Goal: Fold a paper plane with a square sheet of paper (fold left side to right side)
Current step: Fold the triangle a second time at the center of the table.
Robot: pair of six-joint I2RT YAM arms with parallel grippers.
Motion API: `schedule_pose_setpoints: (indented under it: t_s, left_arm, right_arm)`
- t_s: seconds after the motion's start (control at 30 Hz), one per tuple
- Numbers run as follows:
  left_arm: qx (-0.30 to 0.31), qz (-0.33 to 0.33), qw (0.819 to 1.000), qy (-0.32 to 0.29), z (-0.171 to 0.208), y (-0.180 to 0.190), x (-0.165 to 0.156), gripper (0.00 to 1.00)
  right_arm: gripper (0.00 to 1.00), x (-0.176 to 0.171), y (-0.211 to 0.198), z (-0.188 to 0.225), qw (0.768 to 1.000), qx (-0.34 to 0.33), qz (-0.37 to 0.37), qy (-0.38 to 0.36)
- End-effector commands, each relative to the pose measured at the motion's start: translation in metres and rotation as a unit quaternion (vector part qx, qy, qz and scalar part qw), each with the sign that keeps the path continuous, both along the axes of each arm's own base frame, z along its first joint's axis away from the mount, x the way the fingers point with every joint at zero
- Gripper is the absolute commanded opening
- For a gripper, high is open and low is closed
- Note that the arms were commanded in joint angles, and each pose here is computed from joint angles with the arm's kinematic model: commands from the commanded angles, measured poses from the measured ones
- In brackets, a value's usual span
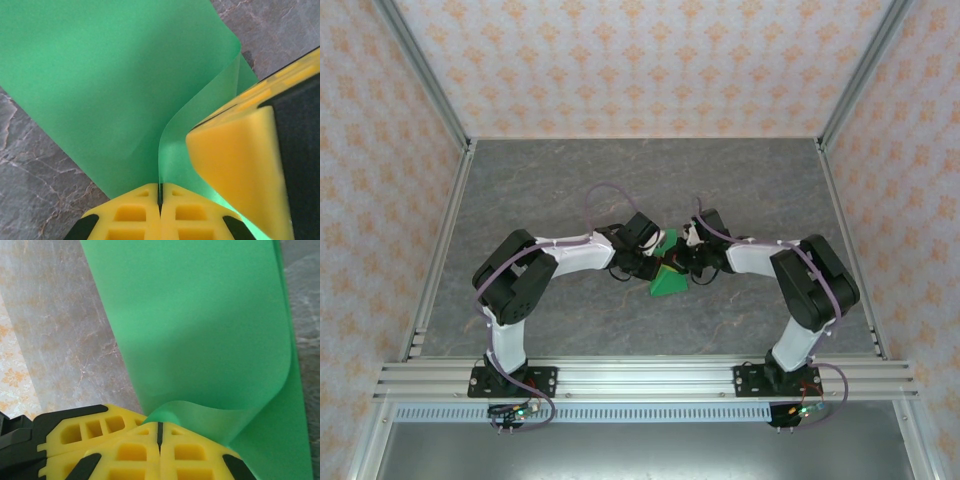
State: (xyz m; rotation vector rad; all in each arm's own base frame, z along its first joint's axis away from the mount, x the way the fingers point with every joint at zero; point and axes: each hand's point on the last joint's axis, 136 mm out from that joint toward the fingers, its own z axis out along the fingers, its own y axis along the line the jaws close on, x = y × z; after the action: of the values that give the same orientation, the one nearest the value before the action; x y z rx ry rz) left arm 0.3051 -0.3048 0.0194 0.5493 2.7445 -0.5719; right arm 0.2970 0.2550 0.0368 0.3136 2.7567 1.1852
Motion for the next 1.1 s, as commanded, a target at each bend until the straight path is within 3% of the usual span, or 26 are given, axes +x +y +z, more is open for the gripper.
schedule_pose_setpoints:
  t_s: [0.0, 0.57, 1.07]
  left_arm:
    - [0.013, -0.004, 1.0, 0.008, -0.012, 0.003, 0.0, 0.01]
    - [0.007, -0.004, 1.0, 0.003, -0.005, 0.002, 0.0, 0.07]
    - [-0.022, 0.032, 0.998, -0.046, 0.053, 0.014, 0.0, 0.32]
  right_arm:
    - [0.06, 0.002, -0.001, -0.004, 1.0, -0.022, 0.006, -0.004]
    - [0.06, -0.012, -0.021, -0.03, 0.996, -0.089, 0.016, 0.022]
    - [0.06, -0.018, -0.027, -0.038, 0.994, -0.104, 0.016, 0.033]
